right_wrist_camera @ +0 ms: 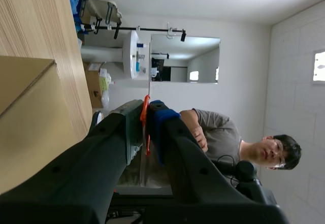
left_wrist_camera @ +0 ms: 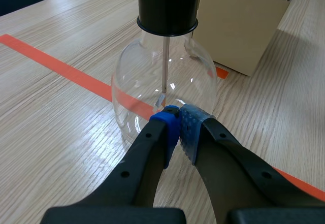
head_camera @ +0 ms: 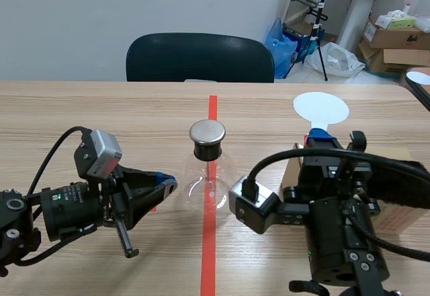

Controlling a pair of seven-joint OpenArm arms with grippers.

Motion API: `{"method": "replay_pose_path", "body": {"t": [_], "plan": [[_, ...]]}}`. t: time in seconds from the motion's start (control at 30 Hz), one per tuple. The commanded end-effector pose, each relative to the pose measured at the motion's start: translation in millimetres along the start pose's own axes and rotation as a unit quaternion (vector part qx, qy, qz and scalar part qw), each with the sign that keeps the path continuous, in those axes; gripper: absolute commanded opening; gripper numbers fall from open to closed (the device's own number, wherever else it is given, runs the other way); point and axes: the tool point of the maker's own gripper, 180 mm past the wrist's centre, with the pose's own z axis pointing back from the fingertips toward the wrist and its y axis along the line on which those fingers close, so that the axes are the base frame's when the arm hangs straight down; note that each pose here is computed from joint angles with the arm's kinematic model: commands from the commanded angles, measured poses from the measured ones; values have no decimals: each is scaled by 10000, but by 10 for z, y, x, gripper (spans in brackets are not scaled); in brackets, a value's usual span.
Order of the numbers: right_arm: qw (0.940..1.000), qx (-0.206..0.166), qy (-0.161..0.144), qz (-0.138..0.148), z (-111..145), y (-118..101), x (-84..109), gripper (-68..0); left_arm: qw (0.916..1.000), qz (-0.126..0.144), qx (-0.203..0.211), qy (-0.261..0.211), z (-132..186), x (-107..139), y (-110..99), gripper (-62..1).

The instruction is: Do the electroscope experiment

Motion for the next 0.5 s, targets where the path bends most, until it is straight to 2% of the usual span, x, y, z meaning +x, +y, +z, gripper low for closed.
{"method": "replay_pose_path", "body": {"t": [0.0,0.17,0.33,0.47], "plan": [[9998,-177,43,-26,-46,-96,-44,-665,9997,-10,-11,-234,-33,134,8,-579],[9998,-177,-25,-27,-46,-96,-18,-665,9997,-10,-11,-234,-33,134,8,-579],[9984,-178,-545,-18,-35,-97,169,-665,9997,-10,-11,-234,-33,134,8,-579],[9940,-179,-1083,-8,-4,-97,361,-665,9997,-10,-11,-234,-33,134,8,-579]]}}
